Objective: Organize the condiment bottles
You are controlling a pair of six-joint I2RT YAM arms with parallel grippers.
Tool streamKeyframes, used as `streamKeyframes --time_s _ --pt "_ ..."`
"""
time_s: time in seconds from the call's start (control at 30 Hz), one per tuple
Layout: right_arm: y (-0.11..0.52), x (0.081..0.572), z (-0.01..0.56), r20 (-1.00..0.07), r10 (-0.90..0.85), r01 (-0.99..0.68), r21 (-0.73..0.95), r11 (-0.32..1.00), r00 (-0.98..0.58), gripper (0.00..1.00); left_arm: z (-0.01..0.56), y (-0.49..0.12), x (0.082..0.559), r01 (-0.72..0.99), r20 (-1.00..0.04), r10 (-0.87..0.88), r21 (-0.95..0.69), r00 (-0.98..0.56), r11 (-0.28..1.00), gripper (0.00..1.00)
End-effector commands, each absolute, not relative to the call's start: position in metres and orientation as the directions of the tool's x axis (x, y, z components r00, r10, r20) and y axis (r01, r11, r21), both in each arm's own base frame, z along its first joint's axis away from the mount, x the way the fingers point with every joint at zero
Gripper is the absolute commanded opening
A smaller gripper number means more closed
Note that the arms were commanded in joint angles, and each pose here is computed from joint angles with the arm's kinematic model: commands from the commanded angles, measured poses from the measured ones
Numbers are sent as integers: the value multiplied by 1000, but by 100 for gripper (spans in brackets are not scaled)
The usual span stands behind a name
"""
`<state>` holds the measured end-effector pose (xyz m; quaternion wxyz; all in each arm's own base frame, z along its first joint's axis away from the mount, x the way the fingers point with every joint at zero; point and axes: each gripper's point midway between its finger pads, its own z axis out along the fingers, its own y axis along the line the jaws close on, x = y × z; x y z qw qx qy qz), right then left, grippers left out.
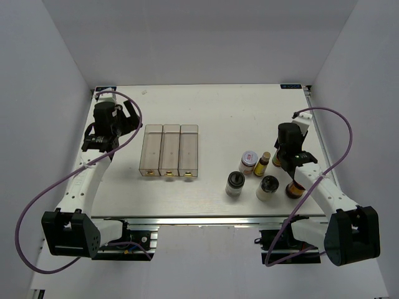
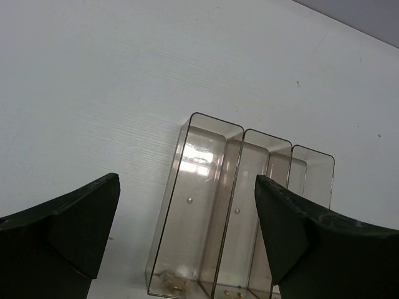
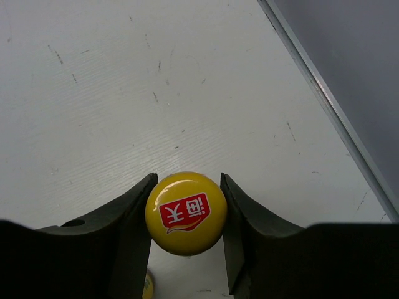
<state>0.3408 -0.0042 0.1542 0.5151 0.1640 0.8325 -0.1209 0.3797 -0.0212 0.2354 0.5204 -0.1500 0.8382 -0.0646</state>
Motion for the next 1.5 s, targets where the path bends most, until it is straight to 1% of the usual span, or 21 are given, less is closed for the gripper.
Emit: streamKeyframes --time_s 0.0,0.07,0.1,0.17,0.2,0.27,0.37,0.5,0.6,0.63,0.77,0.83,0.87,1.03,1.1,1.13,1.2,1.23,1.27,1.4,1.47 --pt "-13 354 191 -948 121 431 -18 902 -293 22 237 -27 381 -149 -859 -306 -268 -411 952 98" --pt "-14 355 199 -953 99 424 -33 905 -285 20 238 -28 381 -140 -860 -304 -269 -410 953 98" --pt "-14 356 204 -956 89 420 -38 907 -279 15 237 -29 381 -134 -860 -301 -270 -412 953 98" --pt "-12 360 219 -964 81 407 -31 913 -254 10 239 -30 381 -125 -862 -299 -272 -409 954 98" --pt "-11 364 230 -969 68 399 -33 916 -236 6 240 -32 381 -117 -863 -299 -276 -407 954 98" --pt "-10 367 241 -975 57 385 -32 922 -217 2 240 -33 381 -111 -862 -298 -277 -409 955 98" --pt "-2 376 262 -983 31 337 -33 941 -182 0 240 -33 381 -109 -863 -296 -276 -410 955 98" --pt "13 389 282 -988 16 254 -23 967 -151 0 241 -32 382 -111 -864 -296 -275 -408 955 98" --pt "36 400 301 -992 22 137 5 991 -123 0 242 -33 381 -108 -864 -298 -278 -406 954 98" --pt "50 403 304 -992 26 65 18 998 -122 0 242 -34 381 -105 -865 -297 -278 -406 955 98" --pt "97 413 336 -996 32 -104 40 994 -79 0 241 -34 382 -99 -863 -294 -278 -410 955 98" --pt "121 420 338 -997 16 -173 30 984 -81 0 243 -34 382 -101 -863 -297 -281 -408 954 98" --pt "143 418 343 -997 2 -226 18 974 -72 0 244 -34 381 -101 -863 -298 -282 -407 954 98" --pt "223 428 371 -1000 -2 -384 6 923 -22 0 244 -33 379 -101 -866 -291 -274 -407 956 98" --pt "256 431 365 -999 -1 -443 15 897 -35 0 243 -33 377 -98 -868 -286 -269 -406 958 98" --pt "269 431 381 -1000 19 -469 20 883 -7 0 243 -35 376 -83 -869 -278 -268 -409 960 98" --pt "305 431 370 -1000 14 -527 23 850 -23 0 248 -40 375 -32 -885 -246 -255 -395 966 98" --pt "316 432 384 -999 38 -547 29 836 4 0 245 -44 372 3 -886 -229 -252 -403 968 98" --pt "338 432 372 -1000 28 -580 31 814 -14 0 248 -46 372 20 -893 -223 -250 -392 968 98" --pt "391 431 373 -999 48 -664 45 746 -14 0 251 -48 364 49 -902 -199 -235 -382 971 98" --pt "417 429 378 -998 69 -703 50 710 -1 0 250 -43 362 24 -902 -204 -230 -382 973 98"
